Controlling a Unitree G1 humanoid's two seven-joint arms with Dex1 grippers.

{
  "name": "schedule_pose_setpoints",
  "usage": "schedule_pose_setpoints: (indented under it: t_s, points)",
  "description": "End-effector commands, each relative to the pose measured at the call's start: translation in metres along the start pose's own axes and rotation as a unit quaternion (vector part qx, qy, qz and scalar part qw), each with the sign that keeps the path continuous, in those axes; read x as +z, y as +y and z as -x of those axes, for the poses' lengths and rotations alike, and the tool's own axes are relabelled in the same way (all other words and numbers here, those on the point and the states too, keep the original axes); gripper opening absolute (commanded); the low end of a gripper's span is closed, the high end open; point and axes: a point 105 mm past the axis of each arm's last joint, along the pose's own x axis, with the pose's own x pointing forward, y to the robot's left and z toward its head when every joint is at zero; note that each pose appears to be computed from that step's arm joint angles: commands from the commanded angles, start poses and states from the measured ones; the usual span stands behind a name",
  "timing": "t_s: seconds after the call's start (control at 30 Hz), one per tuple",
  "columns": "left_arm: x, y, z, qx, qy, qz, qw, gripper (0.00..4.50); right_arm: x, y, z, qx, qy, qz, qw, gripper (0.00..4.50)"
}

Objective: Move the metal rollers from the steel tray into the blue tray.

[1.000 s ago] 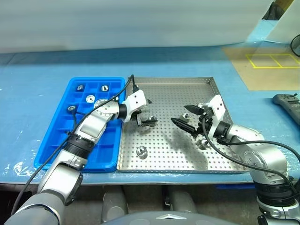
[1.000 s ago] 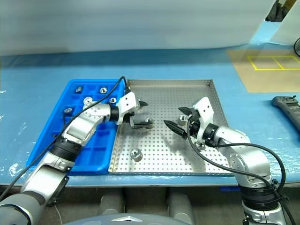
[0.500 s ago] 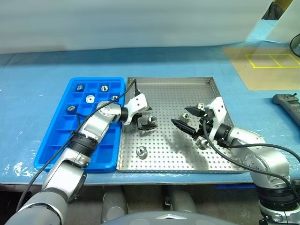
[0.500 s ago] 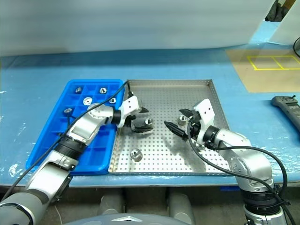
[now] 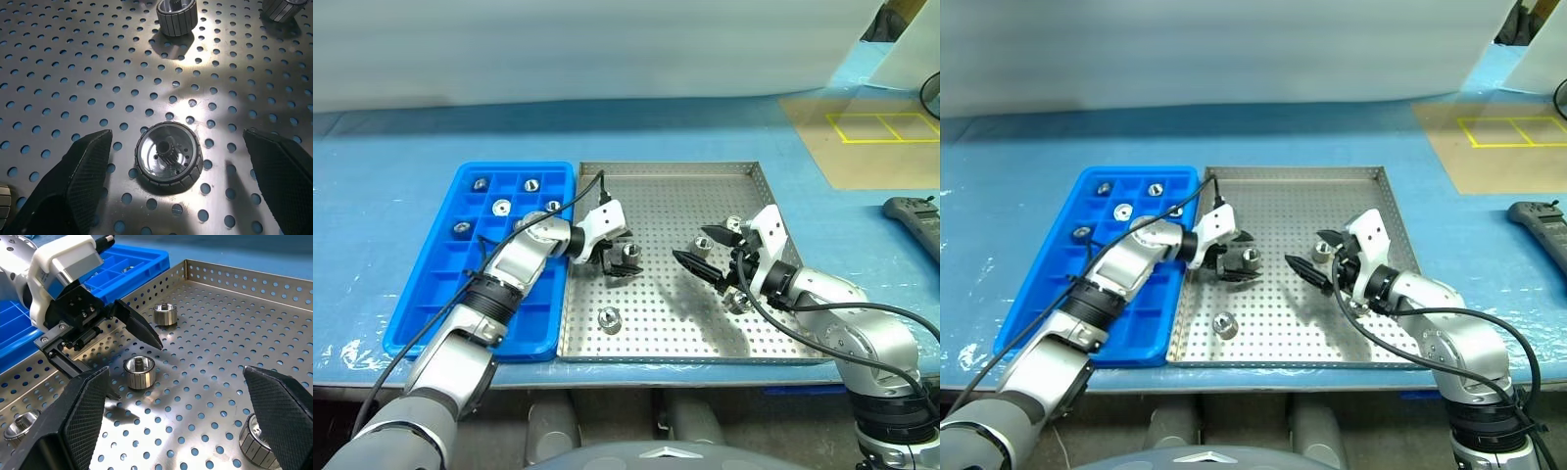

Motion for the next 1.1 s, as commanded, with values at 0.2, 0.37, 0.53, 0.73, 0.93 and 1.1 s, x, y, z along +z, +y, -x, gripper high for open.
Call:
schedule_pose_setpoints:
  t_s: [0.2,0.37,0.53,0.73,0.93,1.1]
  points:
    - [0.006,-0.002,-0.002,-0.014,0.005,-0.017,1.0,3.58,0.015,0.004,0.004,0.001,-0.027,0.019,0.999,4.5]
    - [0.004,-0.004,-0.003,-0.023,0.008,-0.005,1.0,1.85,0.012,0.005,0.003,0.001,-0.024,0.02,1.0,4.5]
    - [0.001,-0.007,-0.002,-0.029,0.012,0.002,0.999,1.68,0.013,0.006,0.001,0.001,-0.026,0.02,0.999,4.5]
    - [0.004,-0.004,0.001,-0.023,0.012,0.003,1.0,1.68,0.013,0.006,0.0,0.002,-0.027,0.02,0.999,4.5]
    - [0.024,0.002,0.009,-0.016,-0.026,0.011,0.999,1.68,0.011,0.006,-0.002,0.004,-0.027,0.016,1.0,4.5]
    - [0.033,0.007,0.021,-0.001,-0.038,0.009,0.999,1.68,0.008,0.009,-0.004,0.015,-0.024,0.01,1.0,4.5]
